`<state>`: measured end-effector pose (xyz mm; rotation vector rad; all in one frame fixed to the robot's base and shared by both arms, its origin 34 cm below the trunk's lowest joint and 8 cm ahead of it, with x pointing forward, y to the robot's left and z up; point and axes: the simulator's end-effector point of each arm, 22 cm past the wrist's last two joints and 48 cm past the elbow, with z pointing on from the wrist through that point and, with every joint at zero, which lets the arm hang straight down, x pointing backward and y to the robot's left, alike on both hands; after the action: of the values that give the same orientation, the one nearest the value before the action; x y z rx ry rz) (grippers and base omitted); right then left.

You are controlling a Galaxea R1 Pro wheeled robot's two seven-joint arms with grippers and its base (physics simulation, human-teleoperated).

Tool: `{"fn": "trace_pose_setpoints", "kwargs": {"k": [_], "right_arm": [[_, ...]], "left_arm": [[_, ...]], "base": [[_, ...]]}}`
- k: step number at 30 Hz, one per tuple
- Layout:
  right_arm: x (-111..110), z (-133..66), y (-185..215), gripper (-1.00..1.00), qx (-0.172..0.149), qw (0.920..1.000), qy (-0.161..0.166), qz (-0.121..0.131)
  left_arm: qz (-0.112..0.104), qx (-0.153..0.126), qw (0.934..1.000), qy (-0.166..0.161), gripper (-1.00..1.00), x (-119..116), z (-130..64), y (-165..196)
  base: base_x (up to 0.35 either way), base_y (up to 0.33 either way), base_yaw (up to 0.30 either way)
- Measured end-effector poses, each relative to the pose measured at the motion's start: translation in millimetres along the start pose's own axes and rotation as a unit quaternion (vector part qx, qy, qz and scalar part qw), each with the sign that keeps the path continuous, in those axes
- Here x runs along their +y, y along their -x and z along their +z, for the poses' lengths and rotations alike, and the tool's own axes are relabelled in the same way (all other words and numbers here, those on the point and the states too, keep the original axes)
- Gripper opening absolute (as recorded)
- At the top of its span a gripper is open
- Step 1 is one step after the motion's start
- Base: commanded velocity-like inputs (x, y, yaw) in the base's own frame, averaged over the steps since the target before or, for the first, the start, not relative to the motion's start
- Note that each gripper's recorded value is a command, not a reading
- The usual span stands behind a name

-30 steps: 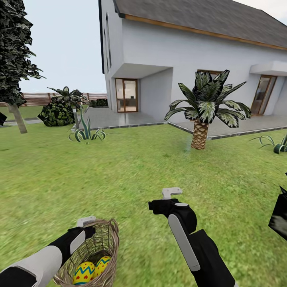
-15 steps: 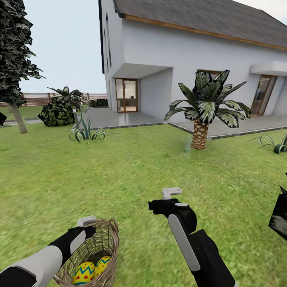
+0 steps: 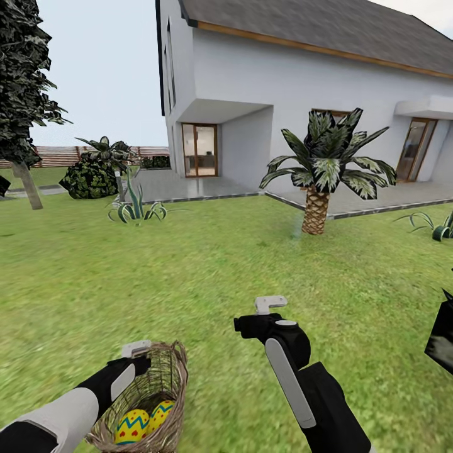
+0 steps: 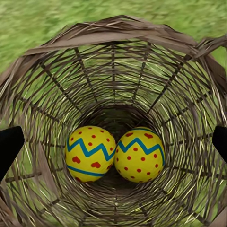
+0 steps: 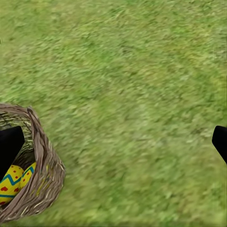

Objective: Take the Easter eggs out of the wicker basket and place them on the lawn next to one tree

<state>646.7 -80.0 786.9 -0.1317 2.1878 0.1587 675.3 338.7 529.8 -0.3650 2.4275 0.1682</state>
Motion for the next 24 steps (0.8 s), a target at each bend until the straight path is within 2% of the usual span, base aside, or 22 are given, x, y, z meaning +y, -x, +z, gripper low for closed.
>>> {"fn": "trace_pose_setpoints", "kwargs": {"k": [4,24], "right_arm": [[7.3,2.9,-8.9,1.00,0.000,0.9999,0.005,-0.010],[7.4,19.7,-46.7,1.00,-0.002,0.9999,0.006,-0.012]], "left_arm": [[0.000,0.000,1.0000,0.000,1.00,0.7,5.5,-6.4],[0.001,0.004,1.0000,0.002,1.00,2.8,32.6,-38.7]], "base": [[0.000,0.000,0.000],[0.000,0.000,0.000]]}}
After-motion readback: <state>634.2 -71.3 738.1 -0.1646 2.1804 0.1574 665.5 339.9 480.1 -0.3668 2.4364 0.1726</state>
